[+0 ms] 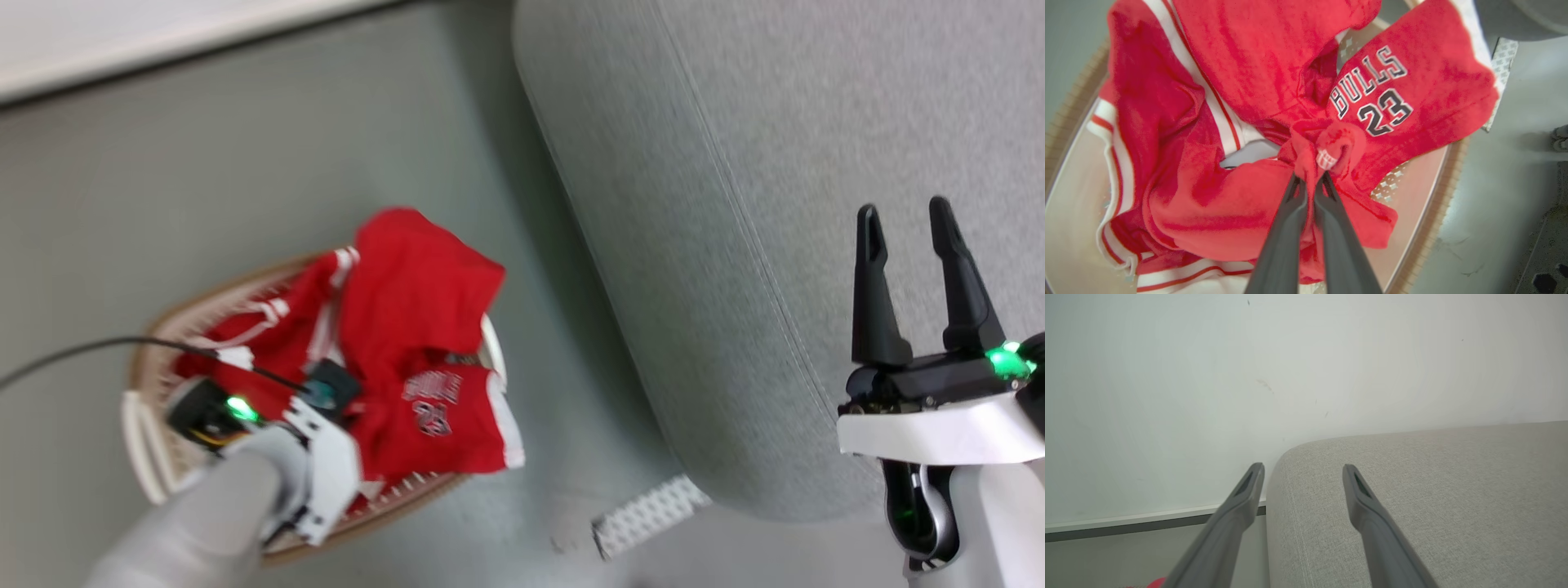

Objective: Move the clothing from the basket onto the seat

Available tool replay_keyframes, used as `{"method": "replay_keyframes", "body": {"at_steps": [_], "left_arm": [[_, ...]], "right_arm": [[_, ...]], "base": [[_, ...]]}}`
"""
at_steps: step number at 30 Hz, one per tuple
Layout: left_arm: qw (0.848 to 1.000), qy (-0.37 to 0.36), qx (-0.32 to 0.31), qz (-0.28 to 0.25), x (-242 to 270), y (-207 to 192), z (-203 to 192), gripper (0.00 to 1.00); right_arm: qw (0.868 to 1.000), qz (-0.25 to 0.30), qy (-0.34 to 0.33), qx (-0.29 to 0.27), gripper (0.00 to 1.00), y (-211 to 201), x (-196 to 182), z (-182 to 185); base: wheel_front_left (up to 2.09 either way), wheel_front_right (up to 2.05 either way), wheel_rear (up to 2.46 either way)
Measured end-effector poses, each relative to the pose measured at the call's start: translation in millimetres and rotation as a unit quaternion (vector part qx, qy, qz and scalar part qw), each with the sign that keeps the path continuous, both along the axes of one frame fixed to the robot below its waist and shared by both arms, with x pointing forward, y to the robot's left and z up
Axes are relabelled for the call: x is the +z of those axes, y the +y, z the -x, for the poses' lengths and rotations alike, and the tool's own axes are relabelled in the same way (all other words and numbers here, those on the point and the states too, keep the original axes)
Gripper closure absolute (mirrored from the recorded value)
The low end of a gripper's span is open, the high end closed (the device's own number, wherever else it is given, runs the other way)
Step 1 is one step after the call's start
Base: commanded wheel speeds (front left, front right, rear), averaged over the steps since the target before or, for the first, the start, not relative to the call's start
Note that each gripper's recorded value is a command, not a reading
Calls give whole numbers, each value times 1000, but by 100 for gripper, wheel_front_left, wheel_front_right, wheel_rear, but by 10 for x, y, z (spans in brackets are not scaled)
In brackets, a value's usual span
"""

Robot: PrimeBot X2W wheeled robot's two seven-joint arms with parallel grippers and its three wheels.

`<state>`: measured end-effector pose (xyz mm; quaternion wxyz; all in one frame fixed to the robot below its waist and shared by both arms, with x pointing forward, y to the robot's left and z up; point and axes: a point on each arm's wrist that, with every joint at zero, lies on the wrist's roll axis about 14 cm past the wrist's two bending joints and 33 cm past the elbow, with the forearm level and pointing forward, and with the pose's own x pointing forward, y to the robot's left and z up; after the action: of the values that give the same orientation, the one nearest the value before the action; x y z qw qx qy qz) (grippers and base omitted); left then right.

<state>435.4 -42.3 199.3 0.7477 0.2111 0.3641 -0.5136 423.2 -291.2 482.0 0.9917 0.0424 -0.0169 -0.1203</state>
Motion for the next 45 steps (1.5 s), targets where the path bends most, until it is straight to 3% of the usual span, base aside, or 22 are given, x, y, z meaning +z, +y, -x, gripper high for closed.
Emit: {"method": "replay_keyframes", "body": {"at_steps": [7,13,22,28,32,40,45], "left_arm": [[993,-48,64,82,772,-136,-46,100],[974,-99,145,142,1426,3,-187,100],[921,-189,205,271,2641,20,-255,100],[856,-278,213,379,3751,79,-224,100],[821,-321,205,424,4268,163,-110,100],[792,-365,185,453,4849,207,93,100],[793,-364,184,452,4866,198,138,100]], "right_arm": [[999,3,-40,31,0,222,304,66],[996,0,-71,58,0,408,523,163],[991,-12,-95,94,0,619,686,395],[987,-26,-103,118,0,787,716,535],[983,-31,-111,142,0,952,766,541],[979,-35,-109,170,0,1136,755,581],[976,-38,-103,186,0,1243,715,585]], "base": [[0,0,0],[0,0,0],[0,0,0],[0,0,0],[0,0,0],[0,0,0],[0,0,0]]}}
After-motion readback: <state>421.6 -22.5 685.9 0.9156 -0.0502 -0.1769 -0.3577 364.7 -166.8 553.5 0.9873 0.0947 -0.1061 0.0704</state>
